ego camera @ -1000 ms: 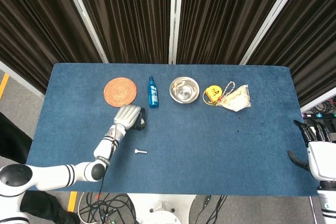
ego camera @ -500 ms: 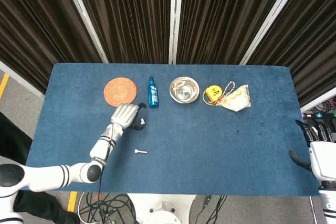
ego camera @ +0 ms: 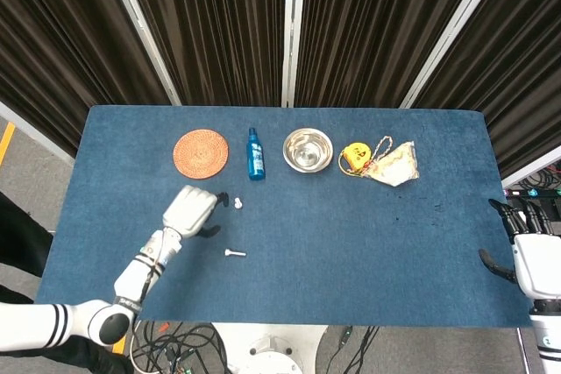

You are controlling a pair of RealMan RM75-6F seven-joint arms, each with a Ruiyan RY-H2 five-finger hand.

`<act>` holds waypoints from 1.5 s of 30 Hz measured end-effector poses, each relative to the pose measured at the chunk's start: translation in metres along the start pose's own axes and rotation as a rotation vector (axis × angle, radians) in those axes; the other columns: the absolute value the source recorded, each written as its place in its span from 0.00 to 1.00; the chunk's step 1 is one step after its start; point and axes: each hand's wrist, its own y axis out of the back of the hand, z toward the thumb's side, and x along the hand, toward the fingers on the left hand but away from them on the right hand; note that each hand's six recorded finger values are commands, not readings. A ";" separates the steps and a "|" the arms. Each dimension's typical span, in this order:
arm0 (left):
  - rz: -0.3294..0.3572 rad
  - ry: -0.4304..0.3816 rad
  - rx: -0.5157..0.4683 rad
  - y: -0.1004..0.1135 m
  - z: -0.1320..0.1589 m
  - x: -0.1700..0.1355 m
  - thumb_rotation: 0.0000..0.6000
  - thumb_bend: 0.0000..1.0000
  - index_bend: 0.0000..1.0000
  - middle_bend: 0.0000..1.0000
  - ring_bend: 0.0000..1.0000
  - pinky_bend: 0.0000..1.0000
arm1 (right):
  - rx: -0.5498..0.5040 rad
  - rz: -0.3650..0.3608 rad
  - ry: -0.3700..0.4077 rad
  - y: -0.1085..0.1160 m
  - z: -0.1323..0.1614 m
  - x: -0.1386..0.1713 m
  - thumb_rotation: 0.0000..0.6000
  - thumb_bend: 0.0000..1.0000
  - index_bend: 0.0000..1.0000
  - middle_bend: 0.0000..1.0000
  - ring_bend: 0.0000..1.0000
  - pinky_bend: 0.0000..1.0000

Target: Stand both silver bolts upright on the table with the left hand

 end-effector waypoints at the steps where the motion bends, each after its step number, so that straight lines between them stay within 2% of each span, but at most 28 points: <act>1: -0.011 -0.008 0.004 -0.004 0.004 0.000 0.98 0.23 0.41 0.74 0.70 0.70 | 0.000 -0.001 -0.001 0.000 0.000 0.001 1.00 0.15 0.14 0.22 0.06 0.10; 5: -0.057 -0.041 0.023 -0.022 0.022 -0.002 0.98 0.24 0.43 0.79 0.75 0.71 | 0.000 -0.006 -0.012 0.002 -0.004 0.004 1.00 0.15 0.14 0.22 0.06 0.10; 11: -0.107 -0.076 0.063 -0.042 0.042 -0.003 0.99 0.25 0.44 0.81 0.78 0.73 | -0.003 -0.002 -0.014 0.001 -0.005 0.005 1.00 0.15 0.14 0.22 0.06 0.10; 20: -0.146 -0.047 0.084 -0.061 0.050 0.002 0.98 0.28 0.46 0.84 0.81 0.75 | -0.008 0.005 -0.012 -0.002 -0.005 0.004 1.00 0.15 0.14 0.22 0.06 0.10; 29: -0.187 -0.015 0.077 -0.071 0.051 0.008 0.98 0.29 0.48 0.85 0.82 0.75 | -0.009 0.008 -0.020 -0.003 -0.008 0.006 1.00 0.15 0.14 0.22 0.06 0.10; 45: -0.228 -0.044 0.089 -0.076 0.059 0.004 0.97 0.29 0.50 0.84 0.82 0.75 | -0.012 0.009 -0.027 -0.004 -0.009 0.009 1.00 0.15 0.14 0.22 0.06 0.10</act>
